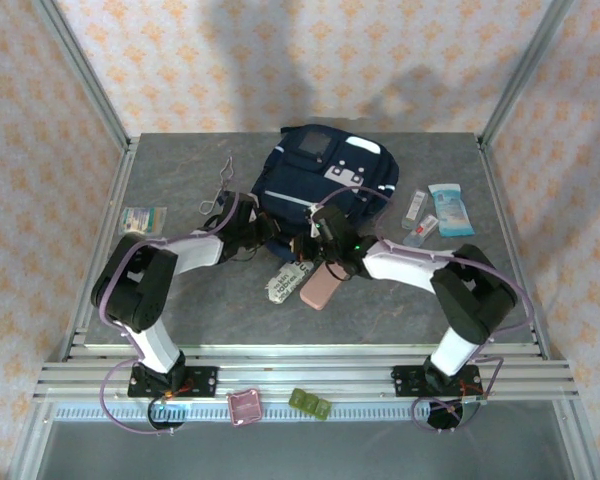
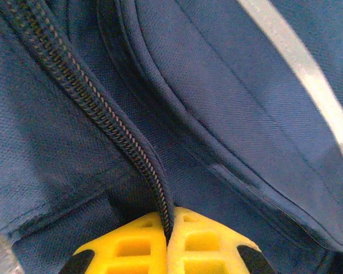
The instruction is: Pack the student bag
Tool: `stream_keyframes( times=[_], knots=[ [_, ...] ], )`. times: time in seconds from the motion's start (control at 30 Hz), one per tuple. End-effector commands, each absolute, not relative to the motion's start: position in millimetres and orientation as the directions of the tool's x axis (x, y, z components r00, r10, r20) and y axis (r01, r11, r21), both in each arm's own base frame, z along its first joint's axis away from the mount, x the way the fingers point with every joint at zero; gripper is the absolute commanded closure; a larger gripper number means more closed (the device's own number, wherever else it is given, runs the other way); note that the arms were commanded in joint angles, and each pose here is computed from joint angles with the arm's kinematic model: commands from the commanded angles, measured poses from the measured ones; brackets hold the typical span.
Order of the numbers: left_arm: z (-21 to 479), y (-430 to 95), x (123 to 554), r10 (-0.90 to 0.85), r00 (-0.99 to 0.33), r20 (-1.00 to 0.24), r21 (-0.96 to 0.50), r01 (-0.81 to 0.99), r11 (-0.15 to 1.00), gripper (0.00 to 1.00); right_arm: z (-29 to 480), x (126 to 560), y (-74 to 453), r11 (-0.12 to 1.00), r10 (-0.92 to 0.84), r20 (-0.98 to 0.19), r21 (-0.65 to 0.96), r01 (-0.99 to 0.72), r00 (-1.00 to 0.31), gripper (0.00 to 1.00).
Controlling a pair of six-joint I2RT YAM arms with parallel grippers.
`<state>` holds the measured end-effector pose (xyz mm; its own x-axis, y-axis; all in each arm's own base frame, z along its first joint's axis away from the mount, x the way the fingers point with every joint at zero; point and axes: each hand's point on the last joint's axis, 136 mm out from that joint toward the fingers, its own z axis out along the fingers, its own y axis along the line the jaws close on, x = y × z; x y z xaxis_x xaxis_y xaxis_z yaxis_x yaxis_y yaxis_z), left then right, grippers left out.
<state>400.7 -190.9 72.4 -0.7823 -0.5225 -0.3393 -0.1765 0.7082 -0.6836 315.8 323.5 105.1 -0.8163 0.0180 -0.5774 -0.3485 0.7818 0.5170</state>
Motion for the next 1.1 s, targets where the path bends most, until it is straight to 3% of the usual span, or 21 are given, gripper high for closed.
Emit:
stream_keyframes(
  times=[0.0,0.33,0.73,0.9,1.07],
  knots=[
    [109,-168,414,-0.562,-0.709,-0.427,-0.701,-0.134,0.701,1.00,101,311,281,0.860,0.013,-0.597,0.416,-0.295,-0.802,1.00],
    [144,-154,421,-0.569,-0.677,-0.467,-0.713,-0.092,0.695,1.00,84,342,157,0.952,0.233,-0.643,0.305,0.035,-0.729,1.00],
    [138,-148,416,-0.547,-0.690,-0.474,-0.686,-0.101,0.721,1.00,89,437,56,0.872,0.452,-0.754,0.261,0.415,-0.476,1.00],
    [130,-147,417,-0.532,-0.698,-0.479,-0.667,-0.105,0.738,1.00,105,443,57,0.861,0.475,-0.770,0.307,0.405,-0.426,1.00],
    [136,-138,436,-0.489,-0.681,-0.545,-0.597,-0.095,0.796,1.00,121,414,61,0.860,0.496,-0.759,0.363,0.359,-0.422,1.00]
  ],
)
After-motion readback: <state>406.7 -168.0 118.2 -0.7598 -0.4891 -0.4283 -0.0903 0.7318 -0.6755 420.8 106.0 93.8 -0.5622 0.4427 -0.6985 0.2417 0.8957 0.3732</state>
